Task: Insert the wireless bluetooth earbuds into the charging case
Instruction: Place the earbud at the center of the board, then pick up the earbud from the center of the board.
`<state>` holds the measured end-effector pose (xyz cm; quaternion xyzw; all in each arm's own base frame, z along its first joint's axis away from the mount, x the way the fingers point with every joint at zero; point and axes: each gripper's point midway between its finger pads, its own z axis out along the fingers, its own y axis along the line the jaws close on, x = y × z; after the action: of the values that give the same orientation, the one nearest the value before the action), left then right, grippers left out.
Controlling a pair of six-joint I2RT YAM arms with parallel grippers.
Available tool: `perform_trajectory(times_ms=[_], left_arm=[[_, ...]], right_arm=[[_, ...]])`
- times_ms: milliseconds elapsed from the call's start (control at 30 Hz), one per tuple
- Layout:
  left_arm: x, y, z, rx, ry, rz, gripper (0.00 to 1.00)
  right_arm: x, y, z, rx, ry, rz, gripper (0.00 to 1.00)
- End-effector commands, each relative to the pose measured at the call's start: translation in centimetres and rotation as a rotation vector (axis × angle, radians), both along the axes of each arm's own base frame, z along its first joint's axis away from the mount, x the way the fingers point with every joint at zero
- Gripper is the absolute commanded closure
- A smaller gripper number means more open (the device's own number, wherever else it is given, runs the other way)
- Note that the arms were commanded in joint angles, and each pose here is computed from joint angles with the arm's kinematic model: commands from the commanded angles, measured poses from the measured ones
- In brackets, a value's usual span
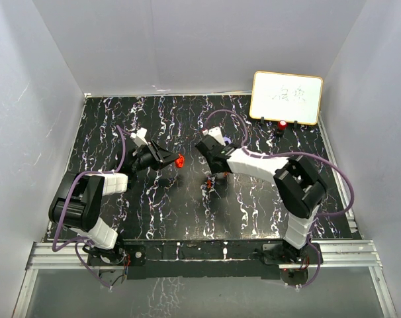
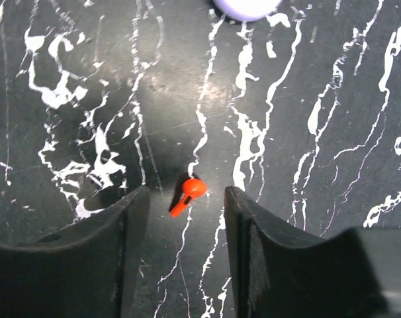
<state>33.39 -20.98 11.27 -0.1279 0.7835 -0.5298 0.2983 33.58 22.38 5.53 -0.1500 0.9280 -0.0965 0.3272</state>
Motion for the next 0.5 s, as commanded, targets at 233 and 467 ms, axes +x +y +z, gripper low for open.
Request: perform_trajectory(times_ms=[233,467], left_arm=[[0.4,0.2,1.8,-0.012,-0.059,0.001,1.00],[0.4,0.2,1.7,-0.010,-0.056,0.000,1.00]], right_arm=[[0.6,0.8,1.5,0.168,-0.023,-0.045,0.65],[0.0,0.5,0.1,0.158,0.009,-0.071,0.66]])
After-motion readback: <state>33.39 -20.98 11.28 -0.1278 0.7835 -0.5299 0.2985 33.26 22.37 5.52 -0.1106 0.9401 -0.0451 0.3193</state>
